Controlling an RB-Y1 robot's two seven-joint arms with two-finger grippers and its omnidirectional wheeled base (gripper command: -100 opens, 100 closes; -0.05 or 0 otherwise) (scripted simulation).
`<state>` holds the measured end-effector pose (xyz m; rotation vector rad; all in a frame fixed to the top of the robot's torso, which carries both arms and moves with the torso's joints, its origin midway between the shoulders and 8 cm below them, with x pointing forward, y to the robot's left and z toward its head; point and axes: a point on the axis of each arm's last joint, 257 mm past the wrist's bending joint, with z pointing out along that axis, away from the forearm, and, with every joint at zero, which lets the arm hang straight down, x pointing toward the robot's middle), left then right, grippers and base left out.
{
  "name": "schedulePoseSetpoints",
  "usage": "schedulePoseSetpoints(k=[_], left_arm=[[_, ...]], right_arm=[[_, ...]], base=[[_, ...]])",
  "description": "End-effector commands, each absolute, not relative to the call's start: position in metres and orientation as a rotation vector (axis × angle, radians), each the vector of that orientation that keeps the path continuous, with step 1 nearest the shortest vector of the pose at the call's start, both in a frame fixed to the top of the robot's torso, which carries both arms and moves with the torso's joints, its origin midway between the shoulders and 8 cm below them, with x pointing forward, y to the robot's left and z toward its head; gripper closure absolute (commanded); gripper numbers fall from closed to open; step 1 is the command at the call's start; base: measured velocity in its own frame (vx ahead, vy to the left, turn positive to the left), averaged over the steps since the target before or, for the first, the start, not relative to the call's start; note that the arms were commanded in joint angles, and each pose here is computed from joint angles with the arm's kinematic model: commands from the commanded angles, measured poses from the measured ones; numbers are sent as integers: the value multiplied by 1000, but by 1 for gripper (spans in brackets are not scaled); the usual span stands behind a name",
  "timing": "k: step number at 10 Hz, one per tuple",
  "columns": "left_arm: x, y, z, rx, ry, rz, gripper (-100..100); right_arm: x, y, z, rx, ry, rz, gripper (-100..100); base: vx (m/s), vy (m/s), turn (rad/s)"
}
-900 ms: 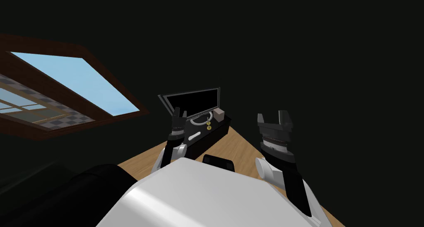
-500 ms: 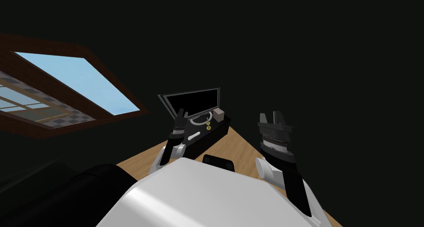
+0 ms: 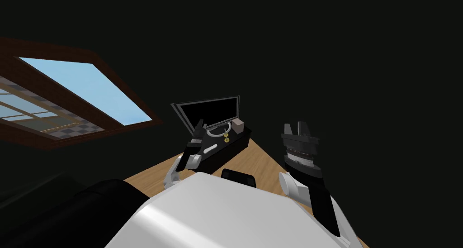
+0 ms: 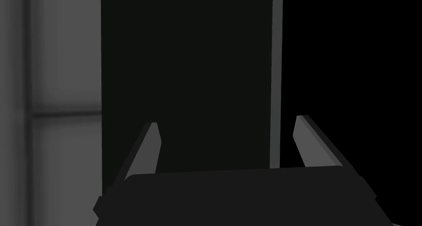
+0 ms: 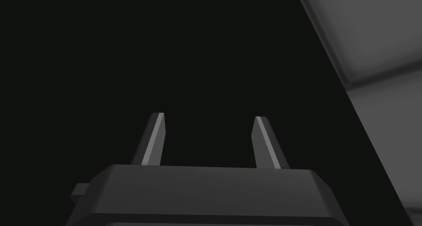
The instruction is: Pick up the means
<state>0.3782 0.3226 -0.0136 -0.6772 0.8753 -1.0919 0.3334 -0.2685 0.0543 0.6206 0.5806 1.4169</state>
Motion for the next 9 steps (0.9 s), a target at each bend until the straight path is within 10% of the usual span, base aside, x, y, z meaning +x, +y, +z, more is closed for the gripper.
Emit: schedulePoseSetpoints(k=[1,9], left_arm=[[385,333,-34,-723,911,-1075,-100],[421,393,-113,-963,1052,-984,-100]], right_arm=[[333,-269,54,621,581,1417,0],[333,-269,54,621,581,1417,0]], base=[[28,-53,8],[24,-39,7]])
